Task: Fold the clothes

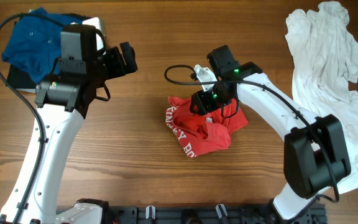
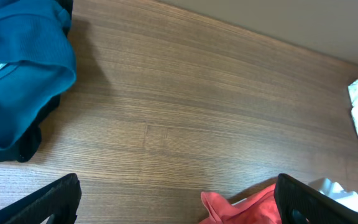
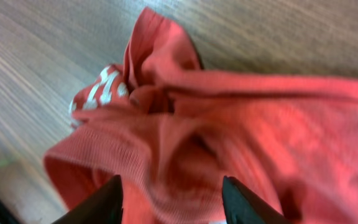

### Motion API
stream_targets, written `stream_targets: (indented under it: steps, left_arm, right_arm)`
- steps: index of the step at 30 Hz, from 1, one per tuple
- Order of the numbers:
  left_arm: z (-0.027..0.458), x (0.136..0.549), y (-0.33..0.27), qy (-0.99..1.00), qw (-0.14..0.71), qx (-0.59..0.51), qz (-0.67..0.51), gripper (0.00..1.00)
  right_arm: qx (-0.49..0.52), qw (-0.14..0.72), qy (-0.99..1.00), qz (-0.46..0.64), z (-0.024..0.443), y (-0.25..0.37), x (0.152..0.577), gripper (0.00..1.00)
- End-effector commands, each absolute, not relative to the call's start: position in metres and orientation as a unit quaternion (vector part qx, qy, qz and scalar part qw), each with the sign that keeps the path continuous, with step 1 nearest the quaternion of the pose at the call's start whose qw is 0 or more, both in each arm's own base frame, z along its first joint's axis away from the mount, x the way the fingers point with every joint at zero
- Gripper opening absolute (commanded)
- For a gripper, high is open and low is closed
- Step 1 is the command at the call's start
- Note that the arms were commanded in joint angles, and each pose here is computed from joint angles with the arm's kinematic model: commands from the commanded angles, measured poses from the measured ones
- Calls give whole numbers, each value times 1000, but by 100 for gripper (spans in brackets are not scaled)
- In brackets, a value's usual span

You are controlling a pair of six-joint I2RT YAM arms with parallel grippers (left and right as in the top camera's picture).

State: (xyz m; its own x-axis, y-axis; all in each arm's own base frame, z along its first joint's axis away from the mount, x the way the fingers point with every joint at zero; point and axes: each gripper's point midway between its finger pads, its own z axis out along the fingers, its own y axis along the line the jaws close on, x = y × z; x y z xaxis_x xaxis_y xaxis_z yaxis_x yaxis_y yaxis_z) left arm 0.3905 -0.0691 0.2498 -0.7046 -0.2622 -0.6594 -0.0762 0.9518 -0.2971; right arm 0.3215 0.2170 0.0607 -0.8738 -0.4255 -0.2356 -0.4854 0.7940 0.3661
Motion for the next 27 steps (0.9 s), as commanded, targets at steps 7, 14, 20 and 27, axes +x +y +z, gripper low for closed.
stream_targets:
  steps: [7, 14, 20, 27]
  left_arm:
    - [250, 394, -64, 915, 378, -91, -113, 100]
    - [249, 394, -64, 915, 377, -91, -113, 100]
    - [250, 394, -64, 915, 378, -91, -113, 100]
    - [249, 394, -64, 915, 377, -91, -113, 100]
  right_arm:
    - [-240, 81, 941, 226, 52, 226, 332, 8]
    - [-203, 128, 945, 222, 101, 198, 371, 4]
    - [-207, 222, 934, 191, 147, 147, 427, 4]
    - [-196, 239, 945, 108, 130, 109, 450, 64]
